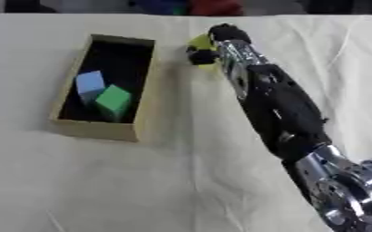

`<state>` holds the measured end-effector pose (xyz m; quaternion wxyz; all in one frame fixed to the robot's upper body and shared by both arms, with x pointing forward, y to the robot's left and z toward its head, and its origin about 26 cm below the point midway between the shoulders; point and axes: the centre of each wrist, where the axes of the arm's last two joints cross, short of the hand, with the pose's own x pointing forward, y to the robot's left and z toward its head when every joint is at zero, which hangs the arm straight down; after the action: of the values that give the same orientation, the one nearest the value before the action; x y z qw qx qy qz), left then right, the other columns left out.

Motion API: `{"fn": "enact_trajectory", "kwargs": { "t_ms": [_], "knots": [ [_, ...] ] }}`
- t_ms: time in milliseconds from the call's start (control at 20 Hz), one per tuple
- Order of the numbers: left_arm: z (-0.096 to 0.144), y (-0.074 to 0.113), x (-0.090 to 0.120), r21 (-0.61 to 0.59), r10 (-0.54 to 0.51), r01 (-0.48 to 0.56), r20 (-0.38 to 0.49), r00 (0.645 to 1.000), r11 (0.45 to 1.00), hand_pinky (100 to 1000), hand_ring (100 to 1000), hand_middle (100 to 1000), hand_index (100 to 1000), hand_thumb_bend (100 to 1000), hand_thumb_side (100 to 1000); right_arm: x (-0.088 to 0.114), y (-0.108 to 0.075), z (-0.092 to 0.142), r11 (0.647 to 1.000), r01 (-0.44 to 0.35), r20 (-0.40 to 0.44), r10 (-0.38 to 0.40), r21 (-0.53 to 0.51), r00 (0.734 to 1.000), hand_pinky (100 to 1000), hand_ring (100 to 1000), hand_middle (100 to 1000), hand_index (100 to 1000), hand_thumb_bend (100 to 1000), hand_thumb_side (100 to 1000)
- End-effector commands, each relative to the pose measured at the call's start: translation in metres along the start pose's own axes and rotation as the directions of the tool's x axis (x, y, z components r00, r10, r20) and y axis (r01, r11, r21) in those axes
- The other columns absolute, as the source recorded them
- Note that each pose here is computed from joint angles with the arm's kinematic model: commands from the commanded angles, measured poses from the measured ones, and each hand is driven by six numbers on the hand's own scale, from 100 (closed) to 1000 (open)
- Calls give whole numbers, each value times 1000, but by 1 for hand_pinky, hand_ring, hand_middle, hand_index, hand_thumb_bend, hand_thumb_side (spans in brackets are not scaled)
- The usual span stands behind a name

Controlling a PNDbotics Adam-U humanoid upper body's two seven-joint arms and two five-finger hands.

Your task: Pick up objects on the table and place them in the box.

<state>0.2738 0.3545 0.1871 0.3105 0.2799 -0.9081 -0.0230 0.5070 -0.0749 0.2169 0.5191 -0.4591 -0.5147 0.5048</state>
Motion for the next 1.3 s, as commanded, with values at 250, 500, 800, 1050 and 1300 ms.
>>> {"fn": "enact_trajectory", "kwargs": {
  "t_ms": [250,500,800,1050,1300],
  "knots": [
    [-6,5,5,-12,-15,16,29,999,1000,732,616,742,787,100,744,2,-31,3,993,53,40,-49,-109,998,733,774,433,658,100,629],
    [-5,6,5,-15,-19,19,25,1000,1000,731,616,742,787,100,745,6,-61,8,984,63,125,-42,-166,991,730,769,423,653,100,539],
    [-5,6,5,-18,-18,19,24,1000,1000,731,618,742,787,100,742,10,-89,14,983,88,274,-41,-162,961,729,767,424,654,100,580],
    [-6,7,6,-21,-14,15,29,999,1000,730,619,743,789,100,740,22,-94,19,992,69,410,-21,-104,912,728,768,430,657,100,593],
    [-7,7,6,-23,-9,10,30,1000,1000,730,619,743,790,100,739,46,-86,25,999,16,531,4,-32,848,725,767,436,657,100,628]
  ]
}}
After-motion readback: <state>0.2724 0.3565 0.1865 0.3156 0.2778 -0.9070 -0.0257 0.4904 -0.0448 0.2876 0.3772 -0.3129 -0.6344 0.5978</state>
